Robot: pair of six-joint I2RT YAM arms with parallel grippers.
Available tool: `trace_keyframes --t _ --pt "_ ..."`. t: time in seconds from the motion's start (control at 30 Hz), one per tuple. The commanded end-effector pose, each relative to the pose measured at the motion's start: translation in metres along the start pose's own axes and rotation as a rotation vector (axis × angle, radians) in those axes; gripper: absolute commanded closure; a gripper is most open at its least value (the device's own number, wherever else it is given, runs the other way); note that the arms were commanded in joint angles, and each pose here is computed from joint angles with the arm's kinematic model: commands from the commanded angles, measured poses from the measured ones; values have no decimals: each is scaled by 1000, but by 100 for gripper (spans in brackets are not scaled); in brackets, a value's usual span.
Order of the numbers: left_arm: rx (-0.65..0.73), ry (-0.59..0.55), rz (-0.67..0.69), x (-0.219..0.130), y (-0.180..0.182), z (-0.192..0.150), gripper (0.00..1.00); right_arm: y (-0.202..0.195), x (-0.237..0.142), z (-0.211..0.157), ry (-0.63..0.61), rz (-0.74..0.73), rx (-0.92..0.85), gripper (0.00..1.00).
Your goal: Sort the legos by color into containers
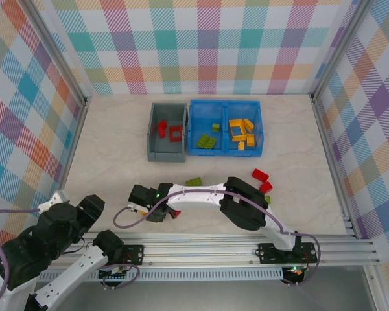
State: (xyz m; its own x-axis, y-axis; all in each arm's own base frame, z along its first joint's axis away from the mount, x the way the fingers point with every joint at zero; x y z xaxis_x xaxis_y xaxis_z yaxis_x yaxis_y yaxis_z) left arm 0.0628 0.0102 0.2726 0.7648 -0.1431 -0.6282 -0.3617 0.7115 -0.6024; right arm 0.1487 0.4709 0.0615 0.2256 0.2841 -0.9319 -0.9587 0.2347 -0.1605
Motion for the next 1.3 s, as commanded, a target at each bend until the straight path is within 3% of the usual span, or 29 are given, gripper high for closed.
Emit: trace_keyframes --t 0.0,0.13,0.33,0.5,0.67,0.77,0.87,1.1,1.27 --pt "18 13 -33 0 -5 -1 35 -6 -7 3 -19 -11 15 65" --pt "59 74 -73 11 -20 -10 34 -15 -34 5 -65 -14 54 67" --pt "136 268 -219 43 -76 -37 34 -57 -103 -12 -164 -31 206 67" --pt "190 374 -312 68 -126 -49 34 -128 -168 -72 -239 -93 533 67" --pt "218 416 -377 99 -169 -59 34 -208 -200 -158 -233 -222 927 66" --pt "275 406 -383 115 -195 -71 35 -249 -199 -195 -198 -247 1131 66" --pt "354 387 -373 127 -219 -89 35 -279 -189 -209 -240 -154 1273 66" --pt "573 286 -329 142 -255 -144 36 -323 -133 -220 -179 51 1410 67" --pt "665 272 -334 146 -271 -179 36 -339 -109 -230 -144 78 1452 67"
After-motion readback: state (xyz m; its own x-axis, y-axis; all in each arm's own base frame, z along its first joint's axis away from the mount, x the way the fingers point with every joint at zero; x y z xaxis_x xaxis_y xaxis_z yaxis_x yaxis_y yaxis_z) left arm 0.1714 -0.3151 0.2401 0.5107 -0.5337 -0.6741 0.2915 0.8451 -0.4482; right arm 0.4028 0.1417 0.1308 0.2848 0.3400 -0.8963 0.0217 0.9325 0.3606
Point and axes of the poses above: each hand's point on the last joint's axis, 136 mm out from that joint toward the fingers, its own x axis out along the fingers, its own y axis along the line the jaws close on, z = x × y, the point moved 4 cm from there along -x, back along the fingers, and after that the axes turned 5 degrees about x, right-handed, at the moved point
